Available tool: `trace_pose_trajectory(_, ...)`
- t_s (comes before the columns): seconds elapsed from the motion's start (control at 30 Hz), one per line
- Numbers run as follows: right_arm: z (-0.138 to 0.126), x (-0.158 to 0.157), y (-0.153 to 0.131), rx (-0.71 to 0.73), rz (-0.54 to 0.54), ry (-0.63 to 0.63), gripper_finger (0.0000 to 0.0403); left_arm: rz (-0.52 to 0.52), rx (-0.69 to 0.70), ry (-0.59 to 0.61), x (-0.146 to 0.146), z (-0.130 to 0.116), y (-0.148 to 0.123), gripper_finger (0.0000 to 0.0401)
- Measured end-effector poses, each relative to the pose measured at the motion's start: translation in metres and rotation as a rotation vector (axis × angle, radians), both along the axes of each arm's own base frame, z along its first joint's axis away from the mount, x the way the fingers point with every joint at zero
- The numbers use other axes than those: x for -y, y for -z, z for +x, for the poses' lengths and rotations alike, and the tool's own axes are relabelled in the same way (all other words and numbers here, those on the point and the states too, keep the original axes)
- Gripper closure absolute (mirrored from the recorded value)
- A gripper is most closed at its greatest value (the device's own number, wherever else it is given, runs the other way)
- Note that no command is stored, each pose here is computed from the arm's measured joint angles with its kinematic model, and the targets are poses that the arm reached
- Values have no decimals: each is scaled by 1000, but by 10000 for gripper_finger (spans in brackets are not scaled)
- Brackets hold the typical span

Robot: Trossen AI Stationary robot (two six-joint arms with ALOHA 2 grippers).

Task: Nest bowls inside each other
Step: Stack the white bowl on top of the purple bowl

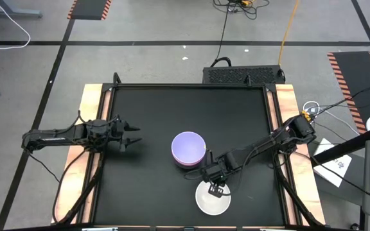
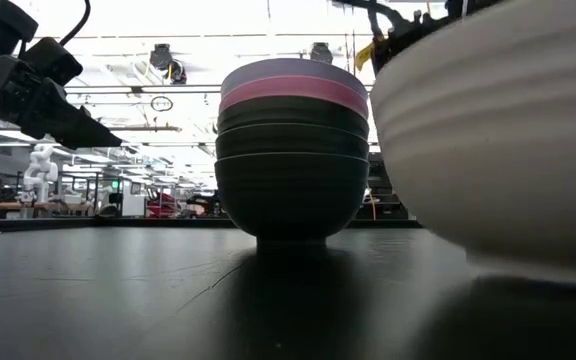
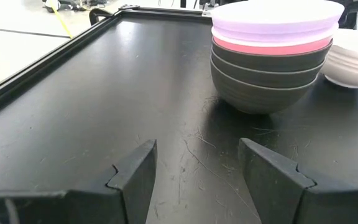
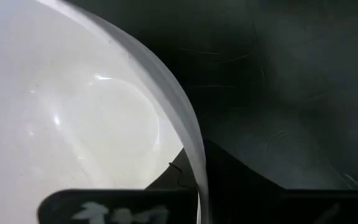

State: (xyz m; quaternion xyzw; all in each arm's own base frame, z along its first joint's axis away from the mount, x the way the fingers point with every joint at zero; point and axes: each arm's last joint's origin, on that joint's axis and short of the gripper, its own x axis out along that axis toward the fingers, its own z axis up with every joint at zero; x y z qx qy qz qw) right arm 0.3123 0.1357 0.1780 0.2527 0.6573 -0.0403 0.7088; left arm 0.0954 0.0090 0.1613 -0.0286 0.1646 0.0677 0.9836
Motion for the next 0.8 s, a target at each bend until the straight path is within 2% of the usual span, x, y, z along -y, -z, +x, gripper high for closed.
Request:
trace_pose_trajectory(0.43,-16,9,-55,197,-3,11,402,0,-1,0,0,0,0,171)
trace_pose_trajectory(0.8,-17,14,-63,254,-15,-60,403,0,0,0,0,0,0,171)
